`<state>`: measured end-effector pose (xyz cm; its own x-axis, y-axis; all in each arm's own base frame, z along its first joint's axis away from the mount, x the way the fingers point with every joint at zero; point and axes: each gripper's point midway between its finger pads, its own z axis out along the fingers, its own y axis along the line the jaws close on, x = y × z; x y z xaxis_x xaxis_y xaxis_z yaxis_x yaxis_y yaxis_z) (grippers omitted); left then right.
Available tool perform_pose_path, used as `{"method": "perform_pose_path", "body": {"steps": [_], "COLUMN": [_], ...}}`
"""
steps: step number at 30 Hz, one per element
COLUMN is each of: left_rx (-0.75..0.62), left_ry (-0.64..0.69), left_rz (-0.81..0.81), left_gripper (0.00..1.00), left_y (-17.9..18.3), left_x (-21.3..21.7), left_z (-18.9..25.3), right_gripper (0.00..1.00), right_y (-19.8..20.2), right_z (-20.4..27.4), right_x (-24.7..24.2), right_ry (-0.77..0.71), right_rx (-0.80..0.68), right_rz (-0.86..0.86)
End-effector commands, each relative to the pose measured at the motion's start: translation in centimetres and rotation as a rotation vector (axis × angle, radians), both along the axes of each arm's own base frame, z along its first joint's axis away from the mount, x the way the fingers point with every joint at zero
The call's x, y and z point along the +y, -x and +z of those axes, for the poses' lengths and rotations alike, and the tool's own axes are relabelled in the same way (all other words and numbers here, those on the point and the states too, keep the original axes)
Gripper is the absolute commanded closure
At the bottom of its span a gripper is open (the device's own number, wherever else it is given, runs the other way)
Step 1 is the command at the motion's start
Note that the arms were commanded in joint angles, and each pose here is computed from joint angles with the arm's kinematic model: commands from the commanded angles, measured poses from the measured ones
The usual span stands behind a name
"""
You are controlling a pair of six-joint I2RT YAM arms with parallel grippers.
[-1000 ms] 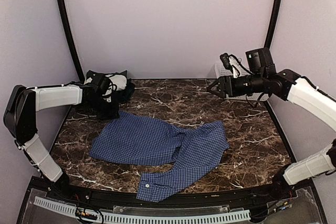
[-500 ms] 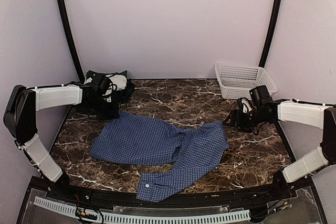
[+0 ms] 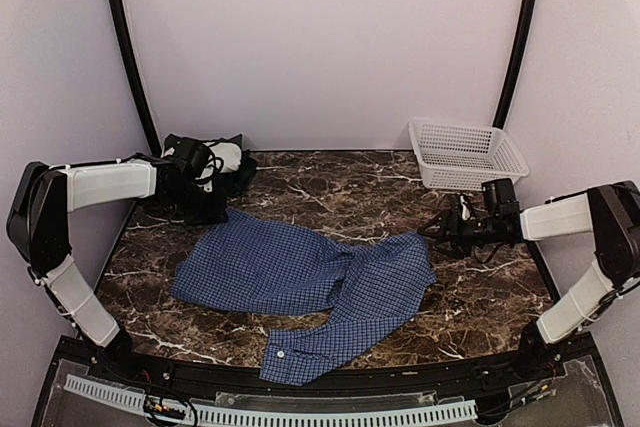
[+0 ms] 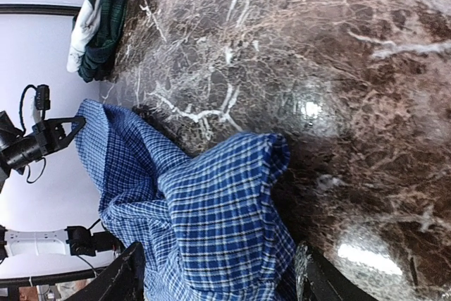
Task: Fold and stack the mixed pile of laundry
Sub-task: Adjust the crumpled shirt at the center of the board, then pick up the crumpled shirt from the center of the board.
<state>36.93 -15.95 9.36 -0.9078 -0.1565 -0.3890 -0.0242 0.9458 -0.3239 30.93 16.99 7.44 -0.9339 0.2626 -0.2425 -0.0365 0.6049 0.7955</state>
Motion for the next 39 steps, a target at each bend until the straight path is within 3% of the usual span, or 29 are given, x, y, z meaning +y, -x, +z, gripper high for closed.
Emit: {"method": "perform_pose_path", "body": {"steps": [1,8,15,27,33,39], "left_rx": [-0.038,-0.036,-0.036,-0.036,-0.038,-0.033], "left_ry": [0.009,0.007,0.007,0.000,0.005,0.011], "left_rz": [-0.006,-0.011,-0.012,-0.001,-0.003,-0.008], "left_gripper": [1.00,1.00,1.00,1.00,1.00,1.00], "left_y": [-0.7,-0.6,-0.7,-0.6,-0.7,-0.5], "left_x": [0.0,0.0,-0.1,0.2,0.1,0.0], "left_z": [1.8,1.7,1.5,1.4,1.5,1.4], "right_gripper": [0.31,0.31,0.38,0.70,0.70,0.61], "right_y": [-0.7,-0.7,0.0,1.7,2.8,3.2], "right_z": [1.2,-1.0,1.0,6.7,5.1,2.5], "right_x": [1.2,0.4,1.5,1.9,1.8,1.1], "right_ry": [-0.112,-0.110,-0.210,-0.281,-0.270,-0.192], "right_rx": [-0.039,0.003,-0.044,-0.131,-0.086,-0.071], "right_rz": [0.044,0.019,0.087,0.131,0.150,0.126]}}
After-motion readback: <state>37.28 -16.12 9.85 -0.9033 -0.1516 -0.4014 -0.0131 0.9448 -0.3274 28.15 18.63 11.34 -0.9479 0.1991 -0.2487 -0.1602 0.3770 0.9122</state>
